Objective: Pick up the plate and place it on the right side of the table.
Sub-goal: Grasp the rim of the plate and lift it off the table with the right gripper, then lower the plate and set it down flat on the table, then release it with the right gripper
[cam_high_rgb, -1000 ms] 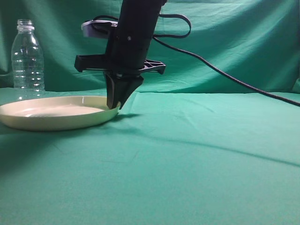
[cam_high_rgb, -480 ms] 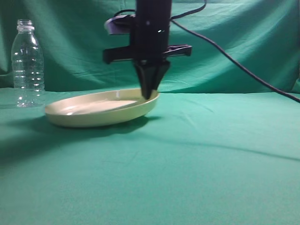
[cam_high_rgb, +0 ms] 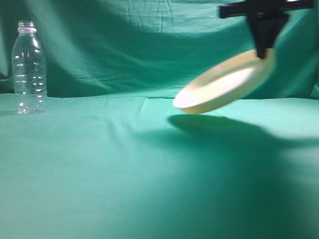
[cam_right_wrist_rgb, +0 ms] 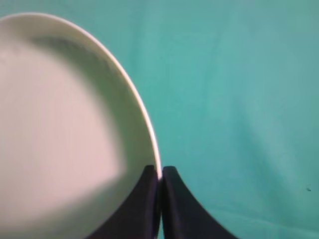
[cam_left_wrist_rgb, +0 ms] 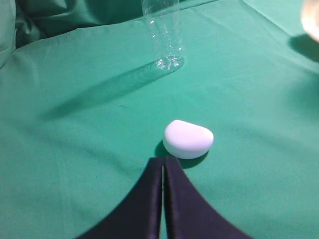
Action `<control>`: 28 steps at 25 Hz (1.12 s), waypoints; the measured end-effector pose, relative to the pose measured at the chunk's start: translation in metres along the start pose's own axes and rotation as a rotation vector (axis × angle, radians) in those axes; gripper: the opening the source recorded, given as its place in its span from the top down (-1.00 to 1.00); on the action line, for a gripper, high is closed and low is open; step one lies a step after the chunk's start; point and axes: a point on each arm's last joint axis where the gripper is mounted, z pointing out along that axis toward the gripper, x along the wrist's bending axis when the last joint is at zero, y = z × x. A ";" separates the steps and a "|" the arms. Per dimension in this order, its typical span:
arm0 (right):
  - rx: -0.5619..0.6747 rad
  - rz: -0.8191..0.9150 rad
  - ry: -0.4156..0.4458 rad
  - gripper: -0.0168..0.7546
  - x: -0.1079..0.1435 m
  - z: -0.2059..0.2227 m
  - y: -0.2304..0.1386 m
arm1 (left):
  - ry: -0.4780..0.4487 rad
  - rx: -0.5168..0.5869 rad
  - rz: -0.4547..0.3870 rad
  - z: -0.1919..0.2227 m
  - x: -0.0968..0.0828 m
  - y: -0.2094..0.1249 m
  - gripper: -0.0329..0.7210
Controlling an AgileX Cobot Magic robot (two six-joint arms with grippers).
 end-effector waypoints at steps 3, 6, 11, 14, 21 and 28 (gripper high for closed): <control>0.027 0.083 -0.032 0.96 -0.043 0.000 -0.024 | 0.000 0.000 0.000 0.000 0.000 0.000 0.91; 0.045 0.167 -0.056 0.96 -0.078 0.008 -0.052 | 0.000 0.000 0.000 0.000 0.000 0.000 0.91; 0.089 0.261 -0.079 0.96 -0.112 0.035 -0.095 | 0.000 0.000 0.000 0.000 0.000 0.000 0.91; 0.097 0.307 -0.076 0.96 -0.122 0.050 -0.112 | 0.000 0.000 0.000 0.000 0.000 0.000 0.91; 0.124 0.343 -0.066 0.77 -0.128 0.068 -0.120 | 0.000 0.000 0.000 0.000 0.000 0.000 0.91; 0.160 0.368 -0.045 -0.14 -0.127 0.068 -0.121 | 0.000 0.000 0.000 0.000 0.000 0.000 0.91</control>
